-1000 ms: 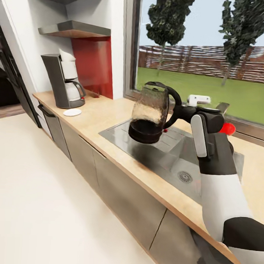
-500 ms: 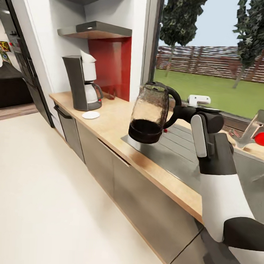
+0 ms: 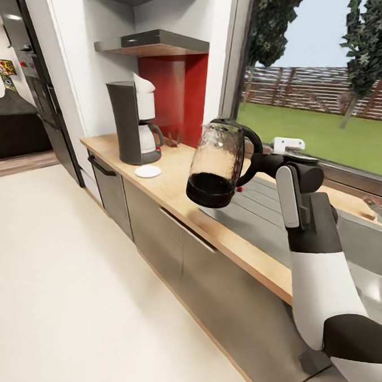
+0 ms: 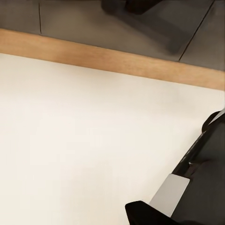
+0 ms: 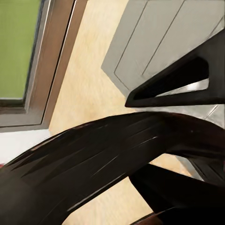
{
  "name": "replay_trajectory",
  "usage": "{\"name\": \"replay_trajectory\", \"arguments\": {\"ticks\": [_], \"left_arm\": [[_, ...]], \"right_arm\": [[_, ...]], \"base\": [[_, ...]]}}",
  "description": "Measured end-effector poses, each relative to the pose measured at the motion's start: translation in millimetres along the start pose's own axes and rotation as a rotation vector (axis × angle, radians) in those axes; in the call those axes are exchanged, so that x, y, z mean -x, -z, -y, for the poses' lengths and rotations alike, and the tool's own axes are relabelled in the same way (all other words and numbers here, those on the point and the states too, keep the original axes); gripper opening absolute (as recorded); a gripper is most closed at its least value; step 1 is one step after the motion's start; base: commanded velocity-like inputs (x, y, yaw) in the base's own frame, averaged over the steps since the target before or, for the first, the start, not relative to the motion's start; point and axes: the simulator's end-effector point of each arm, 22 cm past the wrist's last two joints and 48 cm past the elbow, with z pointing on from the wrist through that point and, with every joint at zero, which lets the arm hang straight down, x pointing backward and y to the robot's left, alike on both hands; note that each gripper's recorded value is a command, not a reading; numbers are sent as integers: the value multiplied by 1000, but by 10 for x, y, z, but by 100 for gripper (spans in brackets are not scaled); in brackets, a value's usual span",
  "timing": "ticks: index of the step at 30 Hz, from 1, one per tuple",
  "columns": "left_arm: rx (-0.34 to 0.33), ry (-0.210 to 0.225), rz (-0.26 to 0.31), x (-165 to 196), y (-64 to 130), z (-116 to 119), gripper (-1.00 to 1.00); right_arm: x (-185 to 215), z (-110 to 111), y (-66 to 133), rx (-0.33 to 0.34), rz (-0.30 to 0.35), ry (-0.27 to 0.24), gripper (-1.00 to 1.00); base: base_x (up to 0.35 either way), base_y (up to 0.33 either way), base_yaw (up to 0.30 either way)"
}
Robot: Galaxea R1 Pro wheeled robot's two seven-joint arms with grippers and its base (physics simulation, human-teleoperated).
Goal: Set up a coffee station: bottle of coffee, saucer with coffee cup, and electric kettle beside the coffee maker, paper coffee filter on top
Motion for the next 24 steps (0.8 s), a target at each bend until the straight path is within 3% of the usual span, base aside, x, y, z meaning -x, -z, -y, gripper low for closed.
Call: {"name": "replay_trajectory", "arguments": {"ticks": [14,20,22,24], "left_arm": [[1,-1,-1,-3,1,-2,100],[1,-1,-1,-3,-1,-2,100],[1,-1,-1,-3,-1,-3,100],[1,-1,-1,-3,-1,-3,100]], "right_arm": [[13,9,8,-14,5,10,-100],[22,34,-2,-25,4,12,-100],[37,67,-2,-40,6,16,-100],[36,184,-13,-100,2,28,-100]], "base": [[214,264,0],[94,85,0],[23,20,0],[9,8,0]]}}
